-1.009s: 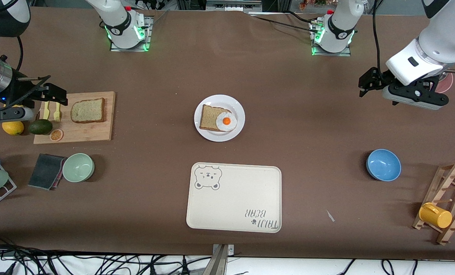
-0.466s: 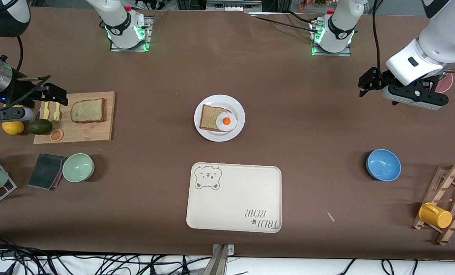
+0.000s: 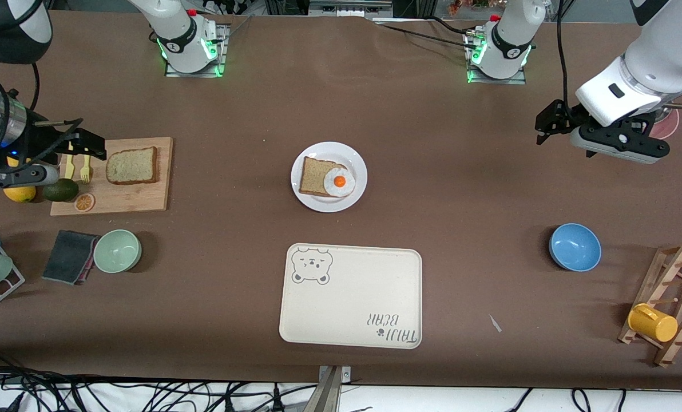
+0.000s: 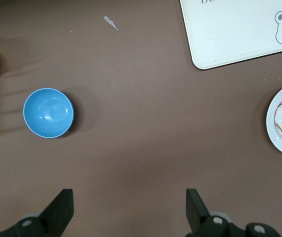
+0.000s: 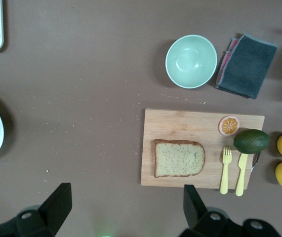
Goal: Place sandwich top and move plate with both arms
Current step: 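Move the right gripper down over the bread slice on the board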
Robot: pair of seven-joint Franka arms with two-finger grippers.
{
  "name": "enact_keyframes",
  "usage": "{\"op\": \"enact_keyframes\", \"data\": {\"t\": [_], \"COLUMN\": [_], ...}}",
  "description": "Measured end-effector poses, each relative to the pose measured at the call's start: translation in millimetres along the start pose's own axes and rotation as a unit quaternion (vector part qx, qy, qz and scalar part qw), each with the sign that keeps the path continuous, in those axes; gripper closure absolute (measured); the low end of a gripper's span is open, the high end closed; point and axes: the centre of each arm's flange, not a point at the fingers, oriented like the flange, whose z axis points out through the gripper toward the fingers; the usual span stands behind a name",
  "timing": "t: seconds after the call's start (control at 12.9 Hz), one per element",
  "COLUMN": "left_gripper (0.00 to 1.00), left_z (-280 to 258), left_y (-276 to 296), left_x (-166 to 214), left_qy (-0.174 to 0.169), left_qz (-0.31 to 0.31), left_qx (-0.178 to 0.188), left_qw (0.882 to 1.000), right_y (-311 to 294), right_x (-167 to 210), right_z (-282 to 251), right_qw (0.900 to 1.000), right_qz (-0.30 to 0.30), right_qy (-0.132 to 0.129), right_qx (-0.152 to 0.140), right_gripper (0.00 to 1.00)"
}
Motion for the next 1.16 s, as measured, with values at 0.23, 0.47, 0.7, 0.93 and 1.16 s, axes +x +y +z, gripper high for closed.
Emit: {"op": "enact_keyframes", "data": {"t": [0.23,0.47,0.7,0.93,1.16], "left_gripper": [0.00,0.00,0.00,0.00,0.00], "left_z": [0,0,0,0,0], "left_y": [5,8,8,8,8], "left_x": [0,1,1,1,1], "left_qy": [0.000,0.000,0.000,0.000,0.000], "left_qz": [0.005,0.007,0.007,0.007,0.007], "left_qx": [0.000,0.000,0.000,0.000,0.000], "left_qw": [1.000,1.000,1.000,1.000,1.000], "right_y": [-3,-4,-6,12,28], "right_x": [11,16,5,-14,-33], "right_z": [32,72,118,174,229], "right_qw": [0.999,0.999,0.999,1.000,1.000], "right_qz": [-0.007,-0.011,-0.017,-0.004,0.009], "right_qy": [-0.037,-0.043,-0.017,-0.014,-0.019], "right_qx": [-0.006,-0.016,-0.025,-0.026,-0.022], "right_gripper": [0.00,0.00,0.00,0.00,0.00]}}
